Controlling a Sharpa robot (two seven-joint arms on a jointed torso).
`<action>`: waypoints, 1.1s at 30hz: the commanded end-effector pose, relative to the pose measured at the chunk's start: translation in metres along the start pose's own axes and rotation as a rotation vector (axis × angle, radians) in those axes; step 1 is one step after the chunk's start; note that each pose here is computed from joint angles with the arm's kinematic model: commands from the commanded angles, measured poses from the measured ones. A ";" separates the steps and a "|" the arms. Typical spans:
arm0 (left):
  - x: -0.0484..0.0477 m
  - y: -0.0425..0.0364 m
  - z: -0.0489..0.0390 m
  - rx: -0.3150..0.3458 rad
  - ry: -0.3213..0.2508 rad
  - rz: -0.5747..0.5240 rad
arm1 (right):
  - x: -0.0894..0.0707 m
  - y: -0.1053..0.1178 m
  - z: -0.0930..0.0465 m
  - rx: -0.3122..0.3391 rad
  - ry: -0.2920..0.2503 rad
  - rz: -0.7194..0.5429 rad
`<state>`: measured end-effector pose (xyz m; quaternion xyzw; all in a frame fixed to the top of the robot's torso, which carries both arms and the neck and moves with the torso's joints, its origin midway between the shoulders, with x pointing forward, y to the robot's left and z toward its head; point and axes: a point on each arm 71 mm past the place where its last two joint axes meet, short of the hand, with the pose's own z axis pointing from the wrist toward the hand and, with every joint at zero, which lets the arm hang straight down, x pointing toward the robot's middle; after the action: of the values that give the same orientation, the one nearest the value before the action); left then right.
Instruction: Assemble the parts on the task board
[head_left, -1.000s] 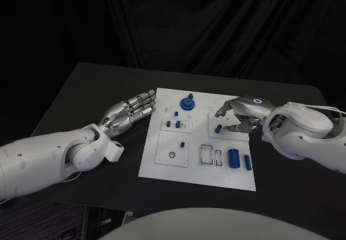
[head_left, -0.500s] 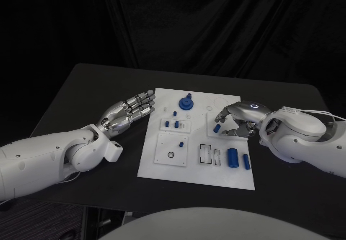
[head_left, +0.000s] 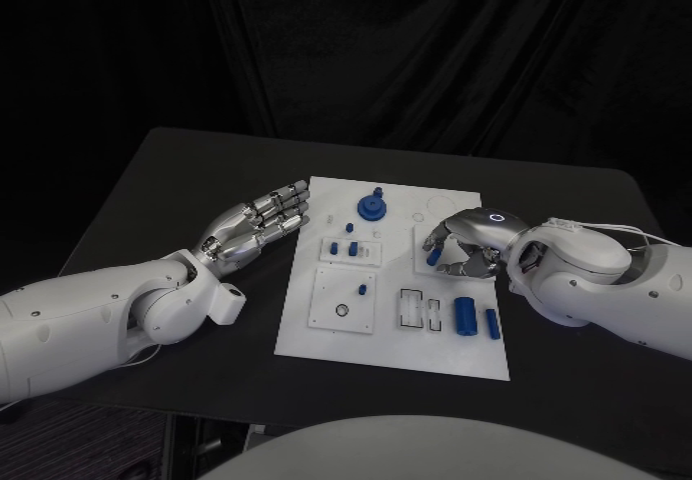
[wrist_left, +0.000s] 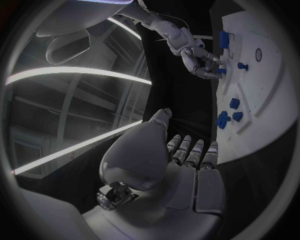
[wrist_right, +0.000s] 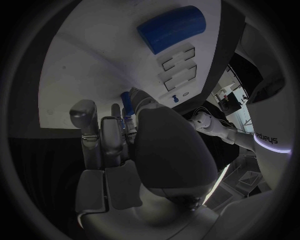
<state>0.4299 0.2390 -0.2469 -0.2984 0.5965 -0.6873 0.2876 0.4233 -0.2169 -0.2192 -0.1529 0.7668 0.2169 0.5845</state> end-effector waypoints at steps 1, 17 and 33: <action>0.0017 -0.0030 0.0000 0.056 0.009 -0.012 | 0.001 0.000 0.001 -0.009 -0.013 0.002; 0.0022 -0.0013 -0.0006 0.052 0.011 -0.016 | -0.001 0.004 0.004 -0.033 -0.071 0.015; 0.0021 0.0005 -0.0028 0.042 0.008 -0.018 | -0.009 0.010 -0.005 -0.060 -0.136 0.035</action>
<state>0.4277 0.2398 -0.2508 -0.3017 0.5979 -0.6860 0.2845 0.4182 -0.2131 -0.2133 -0.1458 0.7369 0.2488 0.6114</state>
